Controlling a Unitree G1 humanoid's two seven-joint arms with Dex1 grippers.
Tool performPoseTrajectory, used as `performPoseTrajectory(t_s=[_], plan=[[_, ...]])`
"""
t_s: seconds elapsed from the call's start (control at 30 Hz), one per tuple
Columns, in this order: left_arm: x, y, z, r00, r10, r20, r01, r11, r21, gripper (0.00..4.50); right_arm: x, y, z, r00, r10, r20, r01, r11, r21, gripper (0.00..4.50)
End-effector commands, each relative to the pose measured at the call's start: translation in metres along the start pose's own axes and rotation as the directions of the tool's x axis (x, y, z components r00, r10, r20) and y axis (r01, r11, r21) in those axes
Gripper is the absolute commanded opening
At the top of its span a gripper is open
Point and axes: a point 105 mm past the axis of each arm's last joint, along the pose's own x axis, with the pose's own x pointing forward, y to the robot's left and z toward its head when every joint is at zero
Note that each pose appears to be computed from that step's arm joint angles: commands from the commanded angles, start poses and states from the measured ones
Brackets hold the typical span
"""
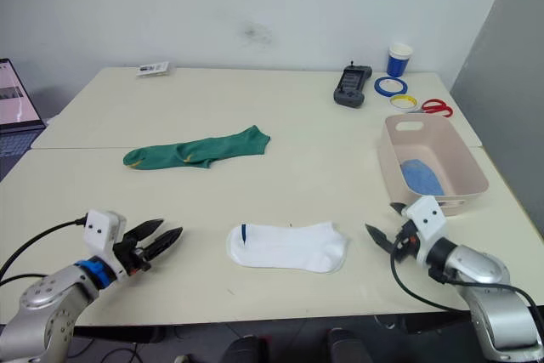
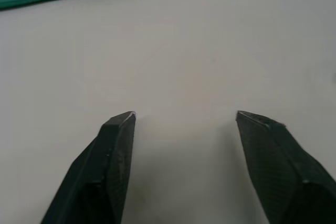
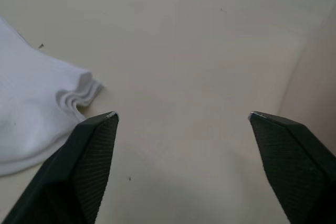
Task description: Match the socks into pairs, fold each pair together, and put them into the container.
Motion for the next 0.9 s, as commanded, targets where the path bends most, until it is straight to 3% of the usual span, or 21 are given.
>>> performPoseTrajectory(t_s=[0.03,0.07,0.2,0.4,0.5,0.63,0.87,0.9], plan=[[-0.009,0.006,0.005,0.999,0.035,0.032,-0.036,0.999,0.035,4.20,-0.009,-0.001,0.003,0.999,-0.042,0.028,0.042,0.999,-0.025,4.50],[-0.010,0.005,0.003,0.999,0.036,0.029,-0.037,0.999,0.035,4.48,-0.011,0.000,0.000,0.999,-0.042,0.020,0.043,0.999,-0.020,4.50],[-0.009,-0.002,0.006,0.999,0.005,0.033,-0.007,0.999,0.052,4.48,-0.013,0.008,0.001,1.000,-0.002,0.017,0.001,1.000,0.023,4.50],[0.013,-0.040,0.045,0.975,-0.206,0.080,0.191,0.968,0.164,4.48,0.005,0.022,0.026,0.991,0.126,0.034,-0.130,0.984,0.125,4.50],[0.024,-0.064,0.069,0.933,-0.347,0.098,0.321,0.923,0.213,3.88,0.016,0.038,0.030,0.968,0.248,-0.043,-0.240,0.961,0.140,4.50],[0.027,-0.095,0.078,0.864,-0.503,0.021,0.477,0.831,0.285,2.56,0.030,0.044,0.027,0.948,0.302,-0.101,-0.283,0.944,0.171,4.50],[0.032,-0.114,0.086,0.822,-0.569,0.001,0.539,0.778,0.323,0.18,0.043,0.059,0.008,0.883,0.412,-0.226,-0.362,0.903,0.233,4.50],[0.032,-0.115,0.085,0.818,-0.575,-0.005,0.544,0.772,0.327,0.04,0.044,0.061,0.007,0.876,0.422,-0.233,-0.369,0.898,0.239,4.50]])
